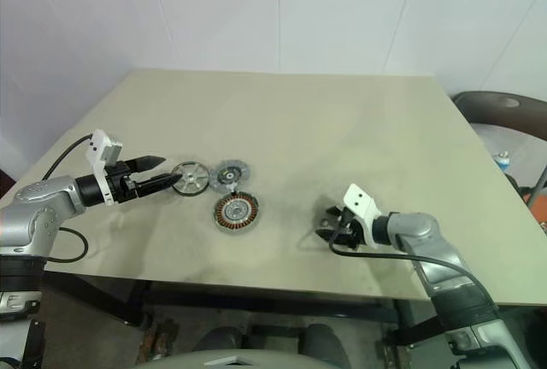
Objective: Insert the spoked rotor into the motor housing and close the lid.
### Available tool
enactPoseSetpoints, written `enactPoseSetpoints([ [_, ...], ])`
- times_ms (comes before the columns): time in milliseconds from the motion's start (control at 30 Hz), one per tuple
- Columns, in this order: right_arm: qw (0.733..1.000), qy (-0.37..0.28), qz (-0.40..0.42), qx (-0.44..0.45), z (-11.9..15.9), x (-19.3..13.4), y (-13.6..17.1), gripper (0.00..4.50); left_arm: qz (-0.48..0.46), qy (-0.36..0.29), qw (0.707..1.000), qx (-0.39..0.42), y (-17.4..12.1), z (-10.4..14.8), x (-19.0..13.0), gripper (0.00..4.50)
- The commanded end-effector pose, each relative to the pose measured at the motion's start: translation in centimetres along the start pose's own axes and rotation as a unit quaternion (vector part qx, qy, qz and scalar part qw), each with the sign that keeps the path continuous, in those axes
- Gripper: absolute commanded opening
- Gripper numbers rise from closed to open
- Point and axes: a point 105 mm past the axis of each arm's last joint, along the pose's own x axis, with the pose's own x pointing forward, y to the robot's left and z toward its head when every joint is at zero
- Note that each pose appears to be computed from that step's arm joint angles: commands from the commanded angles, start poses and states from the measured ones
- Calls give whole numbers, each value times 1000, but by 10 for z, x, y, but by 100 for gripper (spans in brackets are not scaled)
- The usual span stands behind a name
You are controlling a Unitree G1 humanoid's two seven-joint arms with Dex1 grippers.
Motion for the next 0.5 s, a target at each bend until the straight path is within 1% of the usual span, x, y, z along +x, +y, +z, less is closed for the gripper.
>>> enactPoseSetpoints([
  [33, 1000, 29, -10, 4, -16, 2, -2, 324, -1, -17, 1000, 15, -1, 12, -2, 436],
  [100, 999, 31, -12, 3, -17, 3, -3, 324, 0, -17, 1000, 15, -1, 13, -2, 436],
  [200, 1000, 28, -10, 7, -17, 3, -3, 376, -1, -18, 1000, 17, -1, 14, -2, 438],
  [267, 999, 38, -18, 9, -20, 3, -6, 432, 0, -19, 1000, 18, 0, 15, -2, 438],
  [300, 999, 41, -21, 11, -21, 3, -7, 445, 0, -19, 1000, 18, 0, 15, -2, 438],
  [500, 998, 47, -35, 17, -24, 2, -12, 445, 1, -18, 1000, 18, 0, 14, -2, 438],
])
